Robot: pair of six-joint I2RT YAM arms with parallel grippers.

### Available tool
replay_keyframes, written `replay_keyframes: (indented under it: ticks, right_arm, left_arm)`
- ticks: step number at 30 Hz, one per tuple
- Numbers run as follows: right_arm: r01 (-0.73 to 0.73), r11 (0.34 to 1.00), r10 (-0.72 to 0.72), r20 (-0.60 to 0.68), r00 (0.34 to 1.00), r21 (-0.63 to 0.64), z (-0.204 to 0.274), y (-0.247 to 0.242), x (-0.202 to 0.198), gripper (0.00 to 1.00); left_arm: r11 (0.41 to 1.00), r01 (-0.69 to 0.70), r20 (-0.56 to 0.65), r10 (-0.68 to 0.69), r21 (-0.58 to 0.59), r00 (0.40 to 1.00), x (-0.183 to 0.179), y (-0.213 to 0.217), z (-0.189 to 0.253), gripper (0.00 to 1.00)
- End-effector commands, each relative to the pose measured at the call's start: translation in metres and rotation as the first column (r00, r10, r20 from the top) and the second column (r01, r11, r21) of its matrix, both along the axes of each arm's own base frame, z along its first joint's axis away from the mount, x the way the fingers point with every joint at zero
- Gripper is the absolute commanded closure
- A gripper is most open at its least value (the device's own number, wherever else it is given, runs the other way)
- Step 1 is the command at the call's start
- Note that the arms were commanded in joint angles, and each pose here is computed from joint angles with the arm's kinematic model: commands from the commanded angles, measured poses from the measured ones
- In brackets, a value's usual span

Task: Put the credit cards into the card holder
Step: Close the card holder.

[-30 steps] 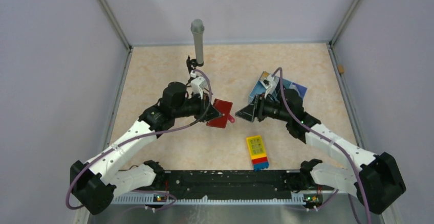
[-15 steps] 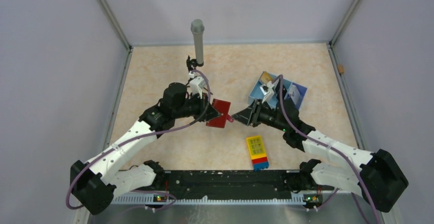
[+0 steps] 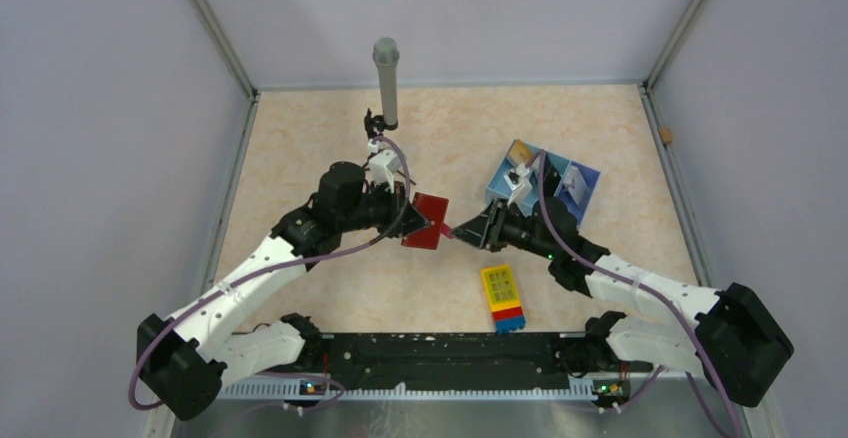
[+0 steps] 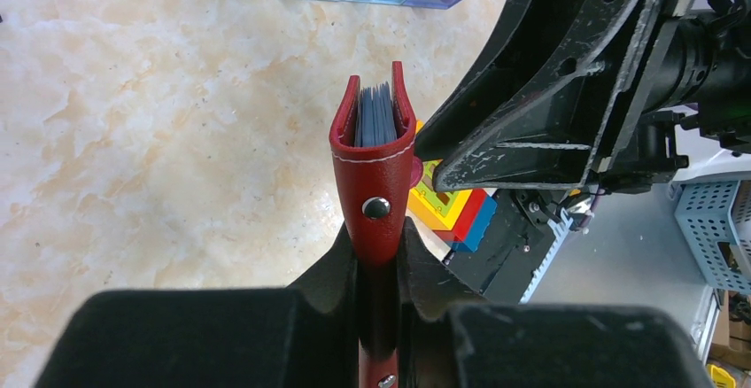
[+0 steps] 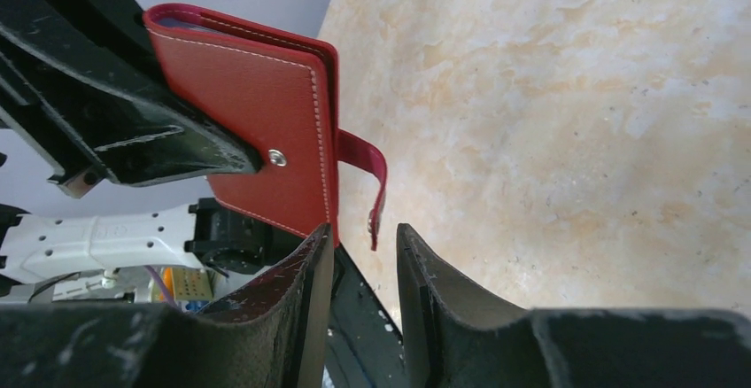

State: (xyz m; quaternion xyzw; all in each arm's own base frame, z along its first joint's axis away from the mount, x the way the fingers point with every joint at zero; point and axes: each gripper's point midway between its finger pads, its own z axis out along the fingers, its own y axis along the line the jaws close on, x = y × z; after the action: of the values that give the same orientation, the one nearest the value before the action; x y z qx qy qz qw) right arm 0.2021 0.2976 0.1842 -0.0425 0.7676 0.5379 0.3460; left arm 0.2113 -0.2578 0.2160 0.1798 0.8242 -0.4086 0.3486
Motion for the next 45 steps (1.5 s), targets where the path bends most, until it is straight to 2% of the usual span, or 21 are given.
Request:
replay_keyframes:
  ticks: [1, 9, 17, 19, 22, 29, 45]
  right_arm:
    - [0.033, 0.999, -0.033, -0.004, 0.999, -0.017, -0.009, -0.001, 0.004, 0.69]
    - [0.001, 1.000, -0.001, 0.004, 1.000, 0.008, -0.006, 0.004, 0.001, 0.80]
    - [-0.035, 0.998, 0.035, 0.004, 0.999, 0.044, -0.004, 0.012, -0.001, 0.83]
    - [-0.041, 0.998, 0.041, 0.002, 0.999, 0.045, -0.005, 0.013, -0.001, 0.87]
    - [-0.042, 0.998, 0.042, -0.002, 0.999, 0.047, -0.006, 0.013, -0.002, 1.00]
    - [-0.054, 0.996, 0.052, 0.036, 0.998, 0.066, 0.004, 0.012, -0.004, 1.00]
    - [-0.114, 0.989, 0.105, 0.100, 0.989, 0.090, 0.028, 0.034, 0.002, 1.00]
  left_arm:
    - [0.999, -0.014, 0.050, 0.015, -0.036, 0.999, 0.002, 0.000, 0.017, 1.00]
    - [0.999, -0.015, 0.047, 0.016, -0.033, 0.999, 0.003, 0.000, 0.016, 1.00]
    - [0.999, -0.016, 0.042, 0.017, -0.029, 0.999, 0.004, 0.000, 0.014, 1.00]
    - [0.999, -0.017, 0.040, 0.018, -0.027, 0.999, 0.004, 0.000, 0.013, 1.00]
    - [1.000, -0.019, 0.038, 0.020, -0.024, 0.999, 0.004, 0.000, 0.012, 1.00]
    - [0.999, -0.041, 0.042, 0.040, 0.001, 0.998, 0.008, 0.004, 0.008, 1.00]
    - [0.999, 0.011, -0.010, -0.011, 0.040, 1.000, -0.001, -0.009, -0.009, 1.00]
